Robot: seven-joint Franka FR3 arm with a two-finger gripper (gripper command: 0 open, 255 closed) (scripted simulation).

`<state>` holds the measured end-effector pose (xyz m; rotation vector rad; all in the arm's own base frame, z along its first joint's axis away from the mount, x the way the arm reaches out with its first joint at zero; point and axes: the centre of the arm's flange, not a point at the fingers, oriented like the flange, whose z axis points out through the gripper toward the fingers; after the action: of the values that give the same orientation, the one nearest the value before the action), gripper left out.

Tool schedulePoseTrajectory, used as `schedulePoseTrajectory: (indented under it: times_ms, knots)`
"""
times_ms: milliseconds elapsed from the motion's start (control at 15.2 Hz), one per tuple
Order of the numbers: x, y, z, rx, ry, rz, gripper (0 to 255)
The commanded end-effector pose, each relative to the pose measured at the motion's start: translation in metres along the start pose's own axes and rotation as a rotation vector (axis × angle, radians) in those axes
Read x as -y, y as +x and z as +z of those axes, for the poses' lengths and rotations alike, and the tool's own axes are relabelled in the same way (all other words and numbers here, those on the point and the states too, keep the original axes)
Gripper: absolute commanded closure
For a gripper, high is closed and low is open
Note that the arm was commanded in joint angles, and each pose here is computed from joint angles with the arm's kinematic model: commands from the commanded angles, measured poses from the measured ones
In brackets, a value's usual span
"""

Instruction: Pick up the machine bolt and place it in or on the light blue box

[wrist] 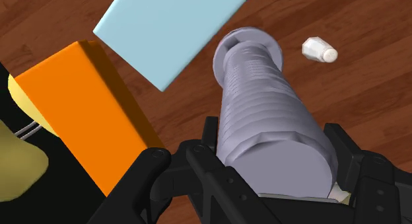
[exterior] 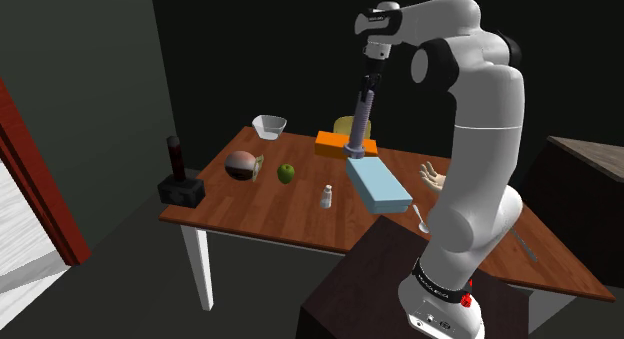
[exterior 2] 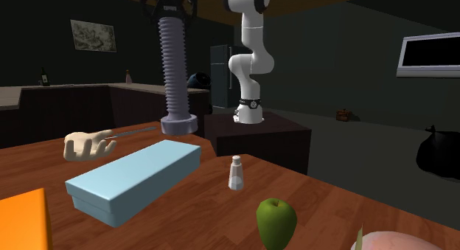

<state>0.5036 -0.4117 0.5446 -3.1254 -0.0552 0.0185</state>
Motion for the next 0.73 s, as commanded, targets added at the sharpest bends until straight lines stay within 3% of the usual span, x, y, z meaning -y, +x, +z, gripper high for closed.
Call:
schedulePoseTrajectory:
  times_ms: [0, 660]
  knots:
    - [-0.017, -0.015, -0.014, -0.001, 0.000, -0.001, 255]
    - [-0.102, -0.098, -0.071, -0.001, 0.000, -0.001, 255]
